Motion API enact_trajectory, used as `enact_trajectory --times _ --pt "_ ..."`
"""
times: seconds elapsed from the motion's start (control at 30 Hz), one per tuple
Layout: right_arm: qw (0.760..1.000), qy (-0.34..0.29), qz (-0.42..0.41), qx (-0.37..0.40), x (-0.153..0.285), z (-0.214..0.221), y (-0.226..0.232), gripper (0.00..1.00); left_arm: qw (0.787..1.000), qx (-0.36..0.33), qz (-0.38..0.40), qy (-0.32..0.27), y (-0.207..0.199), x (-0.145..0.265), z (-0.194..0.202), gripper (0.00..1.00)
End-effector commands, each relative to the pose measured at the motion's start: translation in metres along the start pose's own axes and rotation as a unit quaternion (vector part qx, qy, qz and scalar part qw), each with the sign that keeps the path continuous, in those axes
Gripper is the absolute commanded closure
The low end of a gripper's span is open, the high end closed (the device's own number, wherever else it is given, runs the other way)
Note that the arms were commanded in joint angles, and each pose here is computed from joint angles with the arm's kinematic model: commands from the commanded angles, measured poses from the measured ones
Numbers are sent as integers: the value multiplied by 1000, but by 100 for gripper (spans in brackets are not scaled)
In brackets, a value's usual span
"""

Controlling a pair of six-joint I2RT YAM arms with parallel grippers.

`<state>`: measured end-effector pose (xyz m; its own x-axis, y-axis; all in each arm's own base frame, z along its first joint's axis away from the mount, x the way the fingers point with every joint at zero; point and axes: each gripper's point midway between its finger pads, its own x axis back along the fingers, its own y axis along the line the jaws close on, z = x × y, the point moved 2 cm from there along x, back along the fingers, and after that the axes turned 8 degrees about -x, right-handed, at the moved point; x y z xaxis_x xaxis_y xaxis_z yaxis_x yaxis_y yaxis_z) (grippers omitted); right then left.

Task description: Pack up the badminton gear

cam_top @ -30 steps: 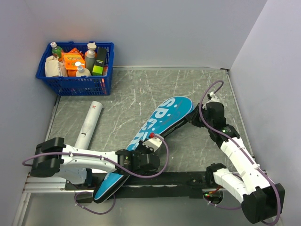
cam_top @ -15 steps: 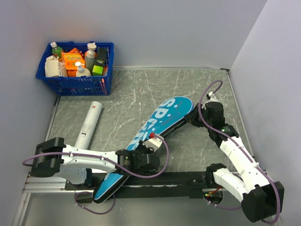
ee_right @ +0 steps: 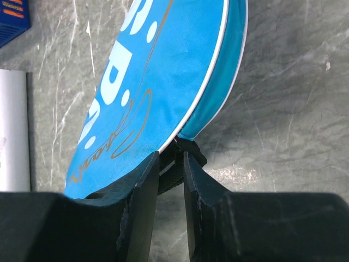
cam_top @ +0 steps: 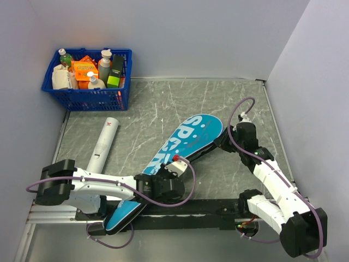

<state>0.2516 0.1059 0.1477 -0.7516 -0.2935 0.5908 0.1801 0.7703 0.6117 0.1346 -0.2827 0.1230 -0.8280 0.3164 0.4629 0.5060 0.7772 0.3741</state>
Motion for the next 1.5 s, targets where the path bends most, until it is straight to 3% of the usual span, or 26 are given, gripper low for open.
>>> enact_trajectory --times 0.0,0.53,0.93,1.03,1.13,1.27,1.47 --pt "1000 -16 4 -2 -1 -2 -5 67 998 45 -8 -47 4 7 -33 99" --pt "997 -47 -34 -50 -4 6 -8 68 988 109 59 -88 12 31 -62 99" --pt "996 -45 -59 -45 5 1 6 68 987 111 70 -92 10 33 -68 99" --pt "997 -39 -54 -41 6 0 8 71 988 108 69 -88 8 31 -66 99" --pt "997 -33 -52 -38 5 2 9 86 988 109 69 -90 7 30 -67 99" --pt "997 -24 -56 -36 4 5 11 94 988 107 69 -91 5 29 -69 99" --pt "998 -16 -57 -36 4 10 13 100 989 100 64 -85 0 24 -68 99"
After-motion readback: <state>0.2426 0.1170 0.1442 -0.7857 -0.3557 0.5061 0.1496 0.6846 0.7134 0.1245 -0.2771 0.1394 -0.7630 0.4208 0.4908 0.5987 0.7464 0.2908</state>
